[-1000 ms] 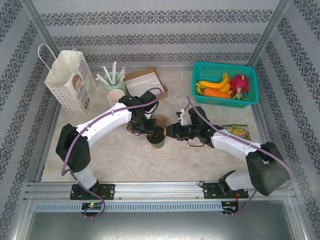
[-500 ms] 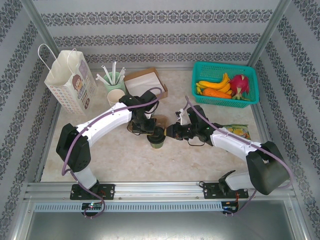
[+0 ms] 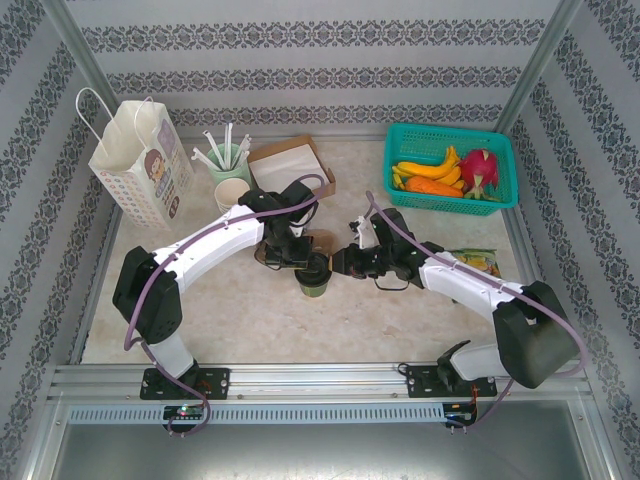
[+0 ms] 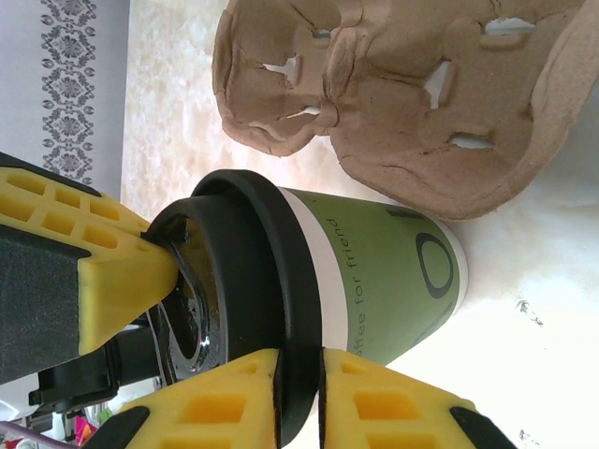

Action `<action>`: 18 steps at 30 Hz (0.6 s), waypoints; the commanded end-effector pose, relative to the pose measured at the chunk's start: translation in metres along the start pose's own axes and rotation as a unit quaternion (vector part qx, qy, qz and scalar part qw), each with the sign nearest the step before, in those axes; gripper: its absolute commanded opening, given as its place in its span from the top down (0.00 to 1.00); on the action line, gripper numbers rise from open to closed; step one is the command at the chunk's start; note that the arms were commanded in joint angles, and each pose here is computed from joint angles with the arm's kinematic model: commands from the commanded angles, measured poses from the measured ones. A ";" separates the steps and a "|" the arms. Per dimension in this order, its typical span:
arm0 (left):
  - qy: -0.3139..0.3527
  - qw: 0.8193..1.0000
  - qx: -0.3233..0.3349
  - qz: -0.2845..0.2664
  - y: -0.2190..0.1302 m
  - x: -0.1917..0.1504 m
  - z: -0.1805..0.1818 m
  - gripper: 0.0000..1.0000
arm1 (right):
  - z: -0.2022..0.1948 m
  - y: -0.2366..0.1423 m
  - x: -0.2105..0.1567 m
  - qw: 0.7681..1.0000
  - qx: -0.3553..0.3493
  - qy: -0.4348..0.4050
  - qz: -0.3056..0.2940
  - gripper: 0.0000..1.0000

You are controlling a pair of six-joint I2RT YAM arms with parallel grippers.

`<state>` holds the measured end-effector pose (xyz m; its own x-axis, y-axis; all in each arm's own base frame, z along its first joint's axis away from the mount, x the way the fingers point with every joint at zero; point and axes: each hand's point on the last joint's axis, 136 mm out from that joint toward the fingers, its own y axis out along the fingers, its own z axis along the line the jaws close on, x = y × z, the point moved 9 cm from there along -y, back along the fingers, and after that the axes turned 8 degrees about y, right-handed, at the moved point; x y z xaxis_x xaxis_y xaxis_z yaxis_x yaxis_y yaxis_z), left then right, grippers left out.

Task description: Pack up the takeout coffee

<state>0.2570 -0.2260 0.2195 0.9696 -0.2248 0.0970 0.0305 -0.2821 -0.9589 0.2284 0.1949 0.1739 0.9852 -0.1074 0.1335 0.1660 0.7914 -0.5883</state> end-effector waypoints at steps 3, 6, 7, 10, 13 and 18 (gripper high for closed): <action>-0.015 0.999 0.017 0.048 0.026 -0.011 0.007 1.00 | -0.037 0.012 -0.020 0.993 -0.107 0.028 0.036 0.81; -0.023 0.998 0.019 0.064 0.035 -0.017 0.011 1.00 | -0.048 0.013 -0.026 0.989 -0.139 0.034 0.044 0.81; -0.027 0.997 0.020 0.070 0.040 -0.020 0.013 1.00 | -0.053 0.014 -0.028 0.987 -0.151 0.036 0.049 0.81; -0.035 0.995 0.033 0.089 0.051 -0.029 0.021 1.00 | -0.064 0.016 -0.034 0.982 -0.175 0.043 0.057 0.82; -0.036 0.993 0.050 0.105 0.059 -0.038 0.029 1.00 | -0.075 0.015 -0.038 0.975 -0.212 0.051 0.054 0.82; -0.035 0.990 0.070 0.114 0.069 -0.042 0.037 1.00 | -0.080 0.015 -0.039 0.970 -0.229 0.060 0.047 0.79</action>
<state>0.2504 -0.2214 0.2048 0.9713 -0.1976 0.1321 0.0632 -0.3212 -0.9449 0.2280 0.1978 0.1649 0.9799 -0.0947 0.1756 0.1872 0.7415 -0.6443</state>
